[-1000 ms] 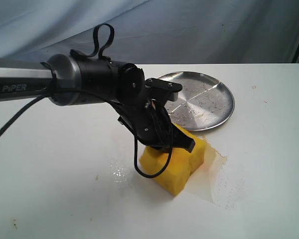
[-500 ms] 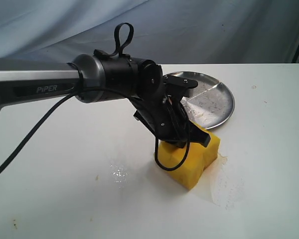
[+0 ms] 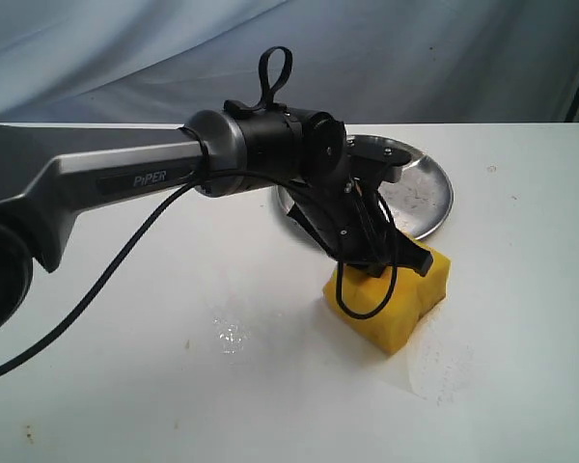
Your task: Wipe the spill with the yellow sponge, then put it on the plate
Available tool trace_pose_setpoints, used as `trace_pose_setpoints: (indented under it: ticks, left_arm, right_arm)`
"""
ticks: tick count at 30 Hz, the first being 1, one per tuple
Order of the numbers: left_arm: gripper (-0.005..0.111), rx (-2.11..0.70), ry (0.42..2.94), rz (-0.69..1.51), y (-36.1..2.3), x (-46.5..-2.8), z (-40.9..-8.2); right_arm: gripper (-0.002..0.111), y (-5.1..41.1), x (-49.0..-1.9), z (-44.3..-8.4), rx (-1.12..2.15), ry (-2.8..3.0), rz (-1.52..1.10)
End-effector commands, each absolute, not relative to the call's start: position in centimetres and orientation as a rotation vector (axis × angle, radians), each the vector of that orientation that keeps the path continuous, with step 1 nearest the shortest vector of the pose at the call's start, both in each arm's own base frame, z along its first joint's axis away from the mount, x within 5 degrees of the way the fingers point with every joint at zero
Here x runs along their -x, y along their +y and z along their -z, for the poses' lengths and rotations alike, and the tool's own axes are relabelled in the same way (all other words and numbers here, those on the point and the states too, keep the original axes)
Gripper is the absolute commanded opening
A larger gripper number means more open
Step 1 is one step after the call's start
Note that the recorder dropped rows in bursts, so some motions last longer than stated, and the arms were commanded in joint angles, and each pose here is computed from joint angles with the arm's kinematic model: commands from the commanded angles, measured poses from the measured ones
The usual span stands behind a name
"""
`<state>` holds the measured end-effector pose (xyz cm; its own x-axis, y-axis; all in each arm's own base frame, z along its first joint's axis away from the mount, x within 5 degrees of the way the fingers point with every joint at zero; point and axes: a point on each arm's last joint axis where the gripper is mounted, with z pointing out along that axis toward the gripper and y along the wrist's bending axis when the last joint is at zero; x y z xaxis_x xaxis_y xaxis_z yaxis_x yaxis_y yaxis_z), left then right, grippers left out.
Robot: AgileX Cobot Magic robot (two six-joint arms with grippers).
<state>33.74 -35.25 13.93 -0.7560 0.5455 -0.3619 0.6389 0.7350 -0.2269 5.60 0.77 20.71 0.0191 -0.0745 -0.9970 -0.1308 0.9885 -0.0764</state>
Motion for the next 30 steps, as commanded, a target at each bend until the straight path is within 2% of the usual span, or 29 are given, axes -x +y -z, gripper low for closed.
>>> trace_pose_setpoints:
  ticks: [1,30]
  left_arm:
    - [0.000,-1.011,2.661,0.487,-36.1,-32.8,-13.4]
    - [0.000,-1.396,2.747,0.422,-38.1,-27.0,-13.4]
  right_arm:
    - [0.000,0.7,-5.6,-20.6,0.161,1.552,-0.032]
    - [0.000,0.7,-5.6,-20.6,0.161,1.552,-0.032]
